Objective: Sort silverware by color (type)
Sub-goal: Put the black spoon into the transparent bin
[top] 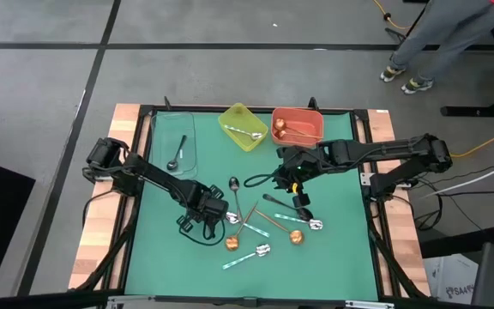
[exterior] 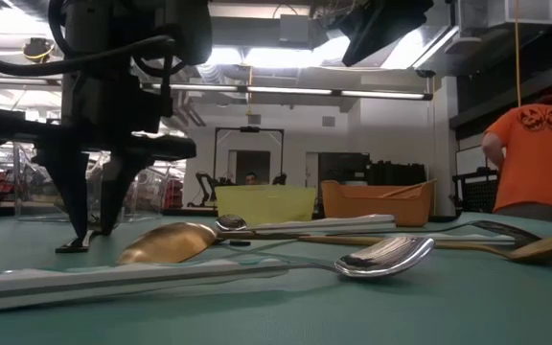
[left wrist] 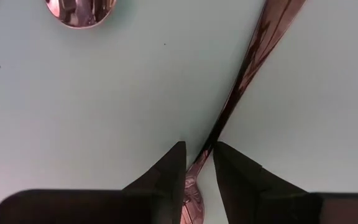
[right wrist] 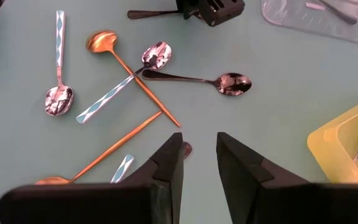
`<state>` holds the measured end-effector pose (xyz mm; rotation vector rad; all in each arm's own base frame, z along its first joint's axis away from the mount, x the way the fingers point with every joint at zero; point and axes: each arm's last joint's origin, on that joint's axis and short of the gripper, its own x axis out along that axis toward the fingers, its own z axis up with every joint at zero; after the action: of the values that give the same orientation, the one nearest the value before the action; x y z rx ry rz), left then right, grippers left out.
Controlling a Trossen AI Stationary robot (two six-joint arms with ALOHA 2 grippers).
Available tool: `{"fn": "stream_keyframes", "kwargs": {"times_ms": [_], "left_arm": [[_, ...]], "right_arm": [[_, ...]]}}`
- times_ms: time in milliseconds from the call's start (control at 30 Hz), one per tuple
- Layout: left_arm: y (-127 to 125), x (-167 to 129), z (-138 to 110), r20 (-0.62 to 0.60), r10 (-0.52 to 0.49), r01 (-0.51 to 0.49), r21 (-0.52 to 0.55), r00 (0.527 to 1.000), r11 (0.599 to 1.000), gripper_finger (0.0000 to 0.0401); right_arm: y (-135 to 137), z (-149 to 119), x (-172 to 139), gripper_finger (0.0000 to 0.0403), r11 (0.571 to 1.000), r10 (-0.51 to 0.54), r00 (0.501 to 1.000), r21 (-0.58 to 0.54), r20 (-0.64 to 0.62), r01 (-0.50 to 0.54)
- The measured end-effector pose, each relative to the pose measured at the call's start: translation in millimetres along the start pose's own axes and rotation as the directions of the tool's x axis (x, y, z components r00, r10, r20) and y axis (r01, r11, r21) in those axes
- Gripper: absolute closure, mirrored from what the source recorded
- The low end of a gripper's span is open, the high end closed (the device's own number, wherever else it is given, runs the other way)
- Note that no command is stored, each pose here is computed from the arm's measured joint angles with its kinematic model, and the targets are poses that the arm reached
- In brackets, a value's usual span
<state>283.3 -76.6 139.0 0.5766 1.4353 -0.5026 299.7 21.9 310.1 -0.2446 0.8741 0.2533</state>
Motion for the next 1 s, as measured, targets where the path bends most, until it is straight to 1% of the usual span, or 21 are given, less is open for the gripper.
{"fn": "stream_keyframes", "kwargs": {"times_ms": [133,200,300,433,600,700,767,833,933,1000], "left_arm": [[-0.2,0.2,-0.1,-0.001,-0.002,0.002,0.0,1.0,1.0,0.0353],[-0.3,0.3,-0.1,0.0,-0.004,0.004,0.0,1.0,1.0,0.037],[-0.3,0.4,-0.1,0.0,-0.003,0.003,0.0,1.0,1.0,0.0391],[-0.4,0.4,0.2,0.002,-0.002,0.002,0.001,1.0,1.0,0.0393],[-0.4,-0.1,0.1,0.006,0.001,-0.001,-0.012,1.0,1.0,0.0393],[0.4,-1.6,1.5,0.007,0.002,-0.002,-0.103,1.0,0.995,0.0397],[1.7,-3.4,4.0,0.016,0.007,-0.004,-0.185,1.0,0.983,0.0398],[4.7,-6.7,9.7,0.051,0.029,-0.015,-0.249,0.998,0.968,0.0398],[6.6,-12.6,13.5,0.063,0.029,-0.007,-0.32,0.998,0.947,0.0399],[9.6,-18.7,19.5,0.093,0.04,-0.004,-0.358,0.995,0.934,0.0399]], "right_arm": [[-0.8,-0.3,0.0,0.0315,0.999,-0.037,0.999,0.023,-0.011,0.037],[-0.8,-0.7,0.0,0.0315,0.999,-0.038,0.999,0.025,-0.016,0.039],[0.3,-4.5,-0.3,0.0315,0.999,-0.027,0.998,0.026,-0.054,0.029],[2.1,-10.2,-3.3,0.0315,0.998,-0.013,0.994,0.057,-0.106,0.019],[4.4,-17.0,-9.6,0.0315,0.998,0.003,0.987,0.064,-0.163,0.007],[5.5,-20.5,-15.7,0.0315,0.998,-0.001,0.982,0.065,-0.187,0.013],[6.3,-21.8,-21.9,0.0315,0.998,-0.009,0.983,0.063,-0.185,0.021],[6.8,-24.2,-28.5,0.0315,0.997,-0.031,0.98,0.06,-0.195,0.044],[7.3,-26.4,-39.7,0.0315,0.994,-0.068,0.98,0.069,-0.188,0.082],[8.1,-28.8,-46.9,0.0315,0.992,-0.084,0.98,0.074,-0.183,0.099]]}}
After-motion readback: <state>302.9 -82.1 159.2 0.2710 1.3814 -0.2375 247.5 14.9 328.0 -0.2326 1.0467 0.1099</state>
